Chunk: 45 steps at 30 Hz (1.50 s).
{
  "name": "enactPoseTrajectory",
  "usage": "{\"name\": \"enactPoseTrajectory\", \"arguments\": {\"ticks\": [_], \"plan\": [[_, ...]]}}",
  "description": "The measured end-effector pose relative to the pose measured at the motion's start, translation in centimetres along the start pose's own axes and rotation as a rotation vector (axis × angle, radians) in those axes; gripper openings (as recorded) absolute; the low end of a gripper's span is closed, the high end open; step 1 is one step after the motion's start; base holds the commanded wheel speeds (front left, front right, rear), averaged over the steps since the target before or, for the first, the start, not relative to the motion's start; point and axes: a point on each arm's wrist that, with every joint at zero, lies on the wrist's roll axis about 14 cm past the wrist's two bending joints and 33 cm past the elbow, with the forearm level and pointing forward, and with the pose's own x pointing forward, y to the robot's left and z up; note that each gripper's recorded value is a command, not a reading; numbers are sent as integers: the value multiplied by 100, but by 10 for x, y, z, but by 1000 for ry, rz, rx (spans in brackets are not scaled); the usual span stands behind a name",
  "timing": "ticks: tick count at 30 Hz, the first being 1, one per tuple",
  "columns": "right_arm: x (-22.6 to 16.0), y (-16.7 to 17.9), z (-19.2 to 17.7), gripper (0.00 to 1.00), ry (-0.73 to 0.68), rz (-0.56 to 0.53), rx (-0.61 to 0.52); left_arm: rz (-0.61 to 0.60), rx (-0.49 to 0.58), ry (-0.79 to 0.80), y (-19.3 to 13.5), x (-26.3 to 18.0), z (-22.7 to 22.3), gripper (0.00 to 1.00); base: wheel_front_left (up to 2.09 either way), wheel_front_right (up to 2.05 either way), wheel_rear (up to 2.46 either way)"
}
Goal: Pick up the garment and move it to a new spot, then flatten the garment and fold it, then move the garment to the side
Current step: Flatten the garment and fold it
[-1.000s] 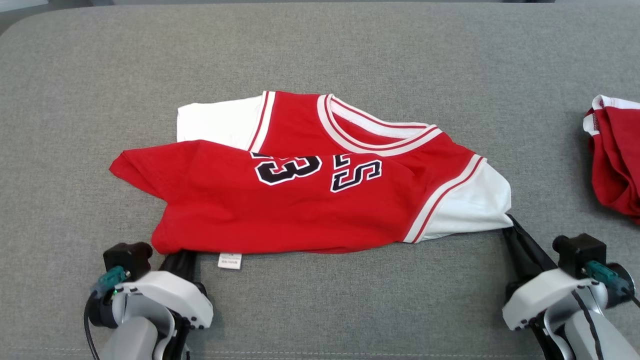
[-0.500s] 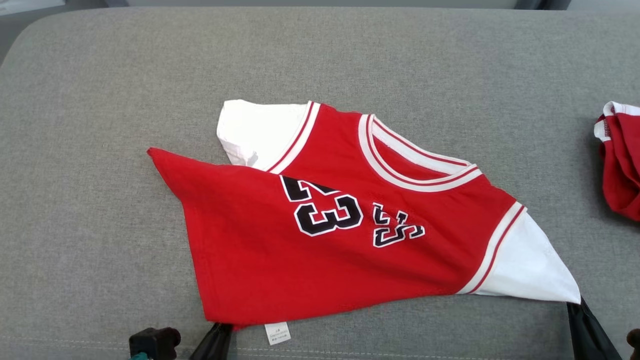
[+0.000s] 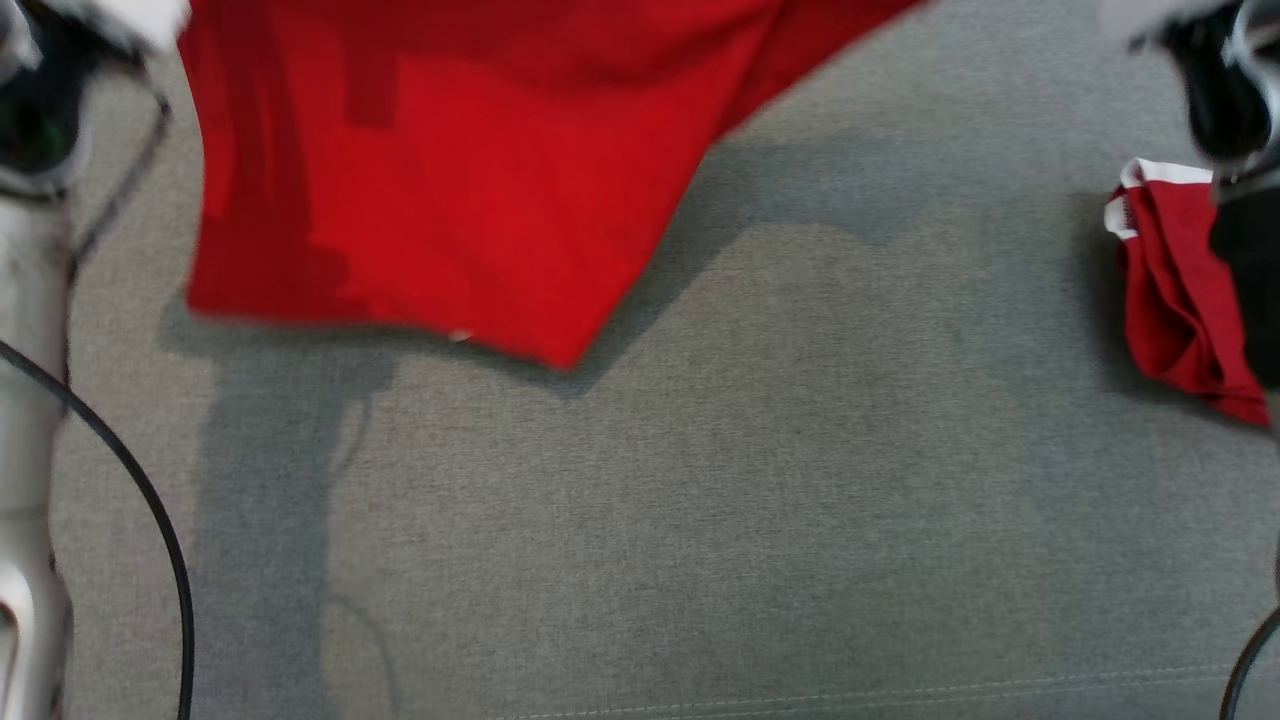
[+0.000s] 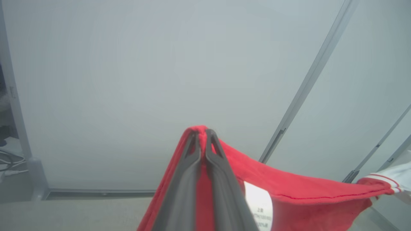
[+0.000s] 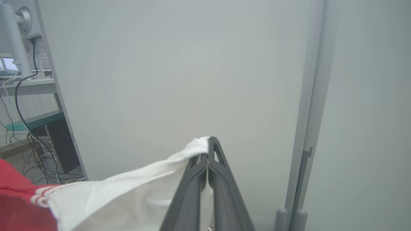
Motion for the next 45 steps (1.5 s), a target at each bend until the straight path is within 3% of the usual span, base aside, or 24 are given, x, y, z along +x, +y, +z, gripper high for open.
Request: {"name": "enactPoseTrajectory", "arguments": {"ticks": [3, 5, 7, 9, 12, 17, 20, 25, 34, 39, 45], "plan": [[20, -3, 78, 0, -145, -9, -86, -83, -4, -205, -45, 24, 89, 0, 0, 0, 0], [21, -1, 102, 0, -178, -1, -152, -126, 26, -271, -64, 27, 118, 0, 0, 0, 0], [19, 2, 103, 0, -183, 15, -202, -141, 42, -268, -69, 30, 120, 0, 0, 0, 0], [17, 6, 75, 0, -121, 40, -216, -113, 36, -222, -56, 32, 95, 0, 0, 0, 0], [-2, 10, -7, 0, 41, 80, -163, -31, 1, -59, -15, 25, 9, 0, 0, 0, 0], [-86, 28, -150, 0, 350, 106, 49, 165, -144, 215, 49, -46, -161, 0, 0, 0, 0], [-130, 44, -186, 0, 432, 108, 173, 246, -186, 263, 68, -82, -203, 0, 0, 0, 0], [-173, 43, -186, 0, 413, 32, 332, 267, -164, 228, 71, -111, -210, 0, 0, 0, 0], [-256, 53, -183, 0, 451, -89, 454, 366, -129, 236, 69, -187, -224, 0, 0, 0, 0], [-275, 62, -176, 0, 471, -126, 494, 414, -93, 234, 67, -219, -212, 0, 0, 0, 0], [-273, 57, -164, 0, 446, -158, 465, 418, -93, 258, 54, -234, -206, 0, 0, 0, 0]]}}
